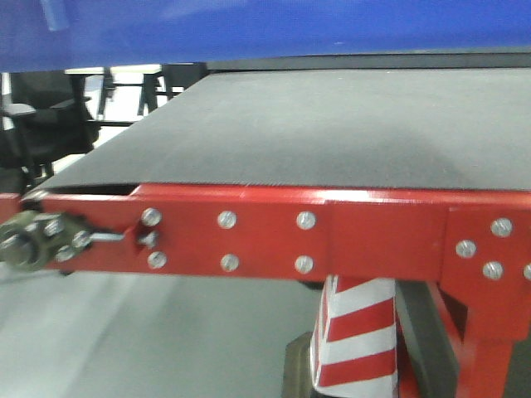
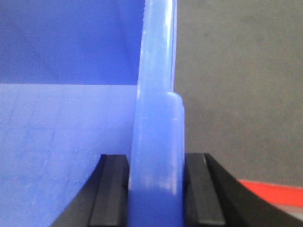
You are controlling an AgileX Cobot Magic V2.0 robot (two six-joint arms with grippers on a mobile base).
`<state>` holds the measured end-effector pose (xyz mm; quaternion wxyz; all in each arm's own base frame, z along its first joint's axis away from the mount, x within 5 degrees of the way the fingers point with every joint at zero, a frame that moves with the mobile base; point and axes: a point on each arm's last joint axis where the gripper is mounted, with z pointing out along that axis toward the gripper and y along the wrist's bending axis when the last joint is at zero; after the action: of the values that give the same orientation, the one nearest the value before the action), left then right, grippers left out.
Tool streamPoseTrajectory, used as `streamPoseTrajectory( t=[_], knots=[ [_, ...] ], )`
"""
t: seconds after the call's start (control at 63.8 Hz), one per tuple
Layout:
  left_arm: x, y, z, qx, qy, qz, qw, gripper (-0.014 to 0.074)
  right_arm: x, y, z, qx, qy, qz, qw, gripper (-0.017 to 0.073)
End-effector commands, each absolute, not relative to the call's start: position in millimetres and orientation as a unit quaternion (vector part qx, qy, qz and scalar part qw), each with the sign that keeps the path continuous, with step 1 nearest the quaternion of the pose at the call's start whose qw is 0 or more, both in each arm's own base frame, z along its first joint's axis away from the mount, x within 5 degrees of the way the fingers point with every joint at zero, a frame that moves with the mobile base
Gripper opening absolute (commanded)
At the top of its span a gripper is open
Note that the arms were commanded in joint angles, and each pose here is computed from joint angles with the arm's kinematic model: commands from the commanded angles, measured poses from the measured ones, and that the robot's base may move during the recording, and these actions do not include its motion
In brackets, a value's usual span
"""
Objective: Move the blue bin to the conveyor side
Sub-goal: 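Hold the bin with both grippers while driving to the red belt conveyor, then lower the held blue bin onto the black conveyor belt with both grippers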
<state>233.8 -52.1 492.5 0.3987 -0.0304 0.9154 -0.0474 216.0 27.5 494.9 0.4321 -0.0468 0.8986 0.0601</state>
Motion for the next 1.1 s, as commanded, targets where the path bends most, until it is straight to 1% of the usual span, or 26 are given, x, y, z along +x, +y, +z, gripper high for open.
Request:
streamPoseTrajectory(
  t=[0.0,1.081],
  knots=[
    [229.3,-50.9,506.3,-0.025,0.892,-0.051,0.448,-0.0018,212.0,25.1,511.1,-0.046,0.867,0.053,0.493,-0.0089],
    [229.9,-51.1,505.8,-0.025,0.892,-0.051,0.448,-0.0018,212.0,25.1,511.1,-0.046,0.867,0.053,0.493,-0.0089]
  ],
)
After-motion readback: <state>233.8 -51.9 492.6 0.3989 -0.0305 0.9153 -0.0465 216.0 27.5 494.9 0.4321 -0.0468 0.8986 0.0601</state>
